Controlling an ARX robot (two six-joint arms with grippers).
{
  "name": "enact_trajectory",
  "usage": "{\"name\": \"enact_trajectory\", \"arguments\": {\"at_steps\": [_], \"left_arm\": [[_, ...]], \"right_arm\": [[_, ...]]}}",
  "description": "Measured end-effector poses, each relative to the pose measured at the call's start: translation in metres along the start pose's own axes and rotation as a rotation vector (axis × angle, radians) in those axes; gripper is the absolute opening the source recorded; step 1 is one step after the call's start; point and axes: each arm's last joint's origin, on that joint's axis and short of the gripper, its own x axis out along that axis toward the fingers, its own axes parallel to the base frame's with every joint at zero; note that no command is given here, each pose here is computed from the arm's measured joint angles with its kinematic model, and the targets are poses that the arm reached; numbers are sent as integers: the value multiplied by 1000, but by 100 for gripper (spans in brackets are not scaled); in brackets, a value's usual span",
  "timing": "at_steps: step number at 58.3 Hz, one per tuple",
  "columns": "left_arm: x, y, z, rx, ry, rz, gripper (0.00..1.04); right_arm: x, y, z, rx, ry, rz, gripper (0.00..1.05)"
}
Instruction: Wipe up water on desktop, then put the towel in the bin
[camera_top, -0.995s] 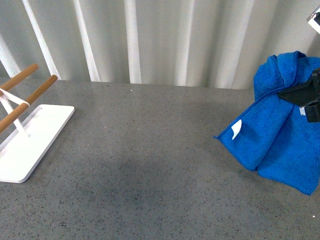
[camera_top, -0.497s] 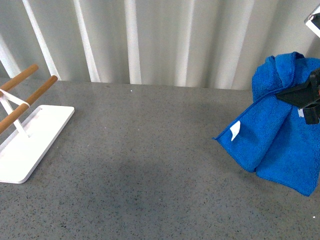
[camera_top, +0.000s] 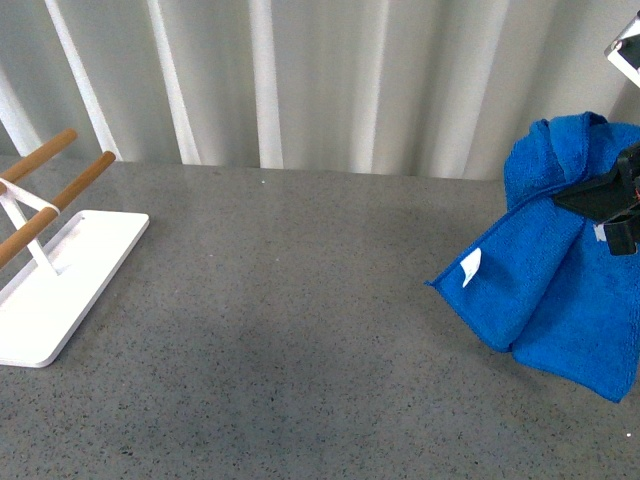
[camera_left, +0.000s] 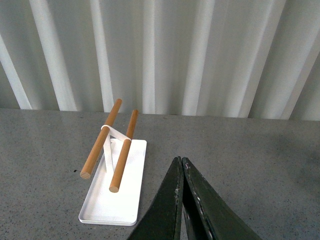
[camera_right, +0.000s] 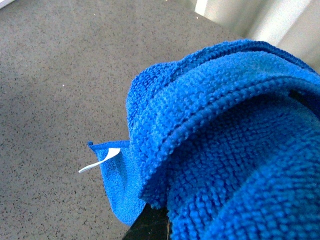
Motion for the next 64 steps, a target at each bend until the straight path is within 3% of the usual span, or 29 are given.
{"name": "enact_trajectory", "arguments": {"at_steps": [14,29,46,64], "left_arm": [[0,0,0,0,-1,0,49],[0,0,0,0,-1,0,99],[0,0,0,2,-1,0,98],[0,0,0,2,-1,0,98]], "right_arm": [[26,-15,-2,181,156,-16,5],[76,-26,-42,305,364,5,5],[119,-19,-60,300,408,70,5],[110,-48,-80,336,384,60,5]]}}
